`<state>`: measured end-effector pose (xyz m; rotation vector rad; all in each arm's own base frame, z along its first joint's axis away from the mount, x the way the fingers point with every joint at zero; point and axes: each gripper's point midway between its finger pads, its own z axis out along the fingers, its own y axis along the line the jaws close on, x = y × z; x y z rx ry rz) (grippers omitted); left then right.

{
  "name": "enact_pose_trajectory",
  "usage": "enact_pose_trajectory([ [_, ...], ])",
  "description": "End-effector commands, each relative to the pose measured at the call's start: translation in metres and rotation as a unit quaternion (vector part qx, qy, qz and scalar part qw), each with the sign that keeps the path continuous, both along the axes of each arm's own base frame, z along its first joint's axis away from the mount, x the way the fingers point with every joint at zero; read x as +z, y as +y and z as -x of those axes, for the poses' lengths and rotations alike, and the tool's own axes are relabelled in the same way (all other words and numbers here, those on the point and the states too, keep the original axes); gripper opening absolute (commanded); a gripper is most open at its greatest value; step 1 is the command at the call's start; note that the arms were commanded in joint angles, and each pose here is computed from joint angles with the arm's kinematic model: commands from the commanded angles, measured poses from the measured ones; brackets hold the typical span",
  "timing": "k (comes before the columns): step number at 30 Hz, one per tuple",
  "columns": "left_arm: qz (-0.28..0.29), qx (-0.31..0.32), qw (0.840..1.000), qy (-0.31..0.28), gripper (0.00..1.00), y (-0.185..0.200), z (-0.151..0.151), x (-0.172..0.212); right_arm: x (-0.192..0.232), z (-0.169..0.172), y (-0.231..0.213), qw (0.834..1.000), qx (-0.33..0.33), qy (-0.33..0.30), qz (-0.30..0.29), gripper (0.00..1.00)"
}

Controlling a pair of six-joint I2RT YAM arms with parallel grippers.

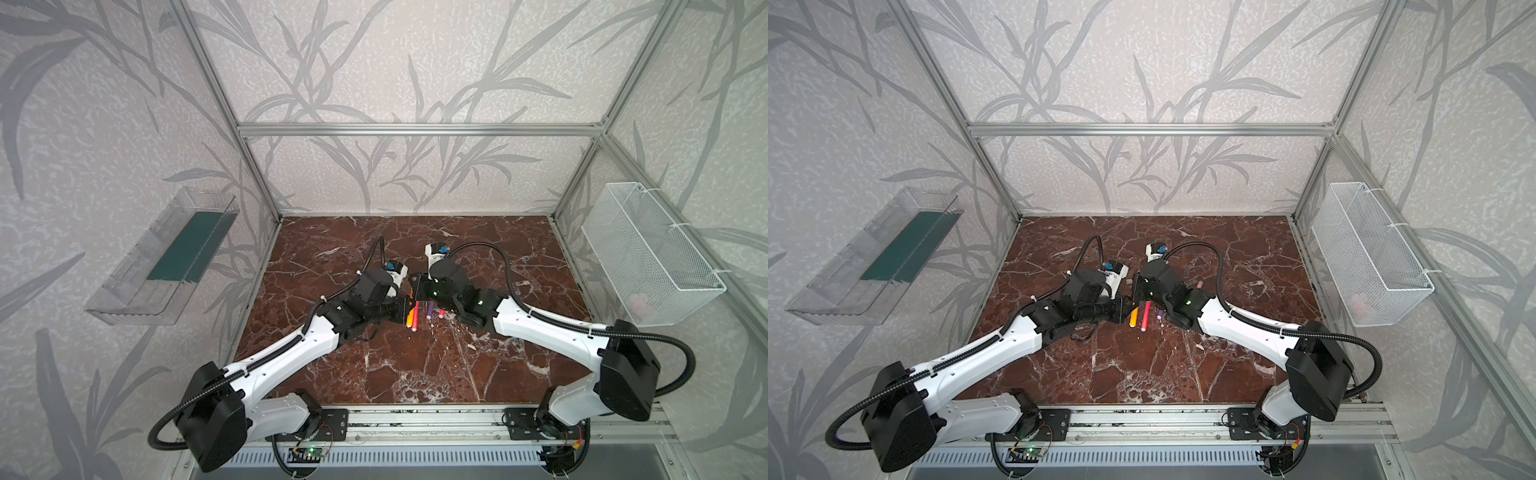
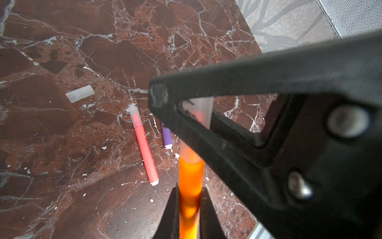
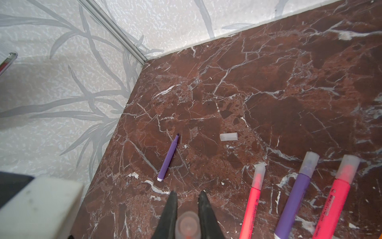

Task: Insert the pens into the pen caps
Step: 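Press the cap further onto the orange marker with the right gripper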

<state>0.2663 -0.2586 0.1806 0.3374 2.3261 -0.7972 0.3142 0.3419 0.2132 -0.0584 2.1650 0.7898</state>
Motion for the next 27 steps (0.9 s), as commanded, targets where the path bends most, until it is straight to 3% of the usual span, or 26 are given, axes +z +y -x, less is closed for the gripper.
enact_pose_trajectory([
  [1, -0.017, 0.095, 0.994, -0.048, 0.00, 0.027, -0.037, 0.020, -0.036, 0.019, -0.008, 0.998, 0.016, 0.028, 0.053, 0.00],
  [9, 0.076, 0.061, 0.995, -0.016, 0.00, 0.020, -0.035, 0.025, -0.029, 0.032, -0.017, 0.999, 0.028, -0.024, -0.029, 0.00],
  [19, 0.121, 0.039, 0.992, -0.013, 0.00, 0.013, -0.031, 0.036, -0.035, 0.040, -0.016, 0.999, 0.032, -0.009, -0.038, 0.00],
  [24, 0.085, 0.071, 0.994, -0.013, 0.00, 0.025, -0.038, 0.028, -0.044, 0.040, -0.020, 0.999, 0.001, 0.014, 0.044, 0.00],
  [27, 0.055, 0.096, 0.994, -0.018, 0.00, 0.035, -0.042, 0.023, -0.048, 0.038, -0.018, 0.998, -0.006, 0.022, 0.063, 0.00],
])
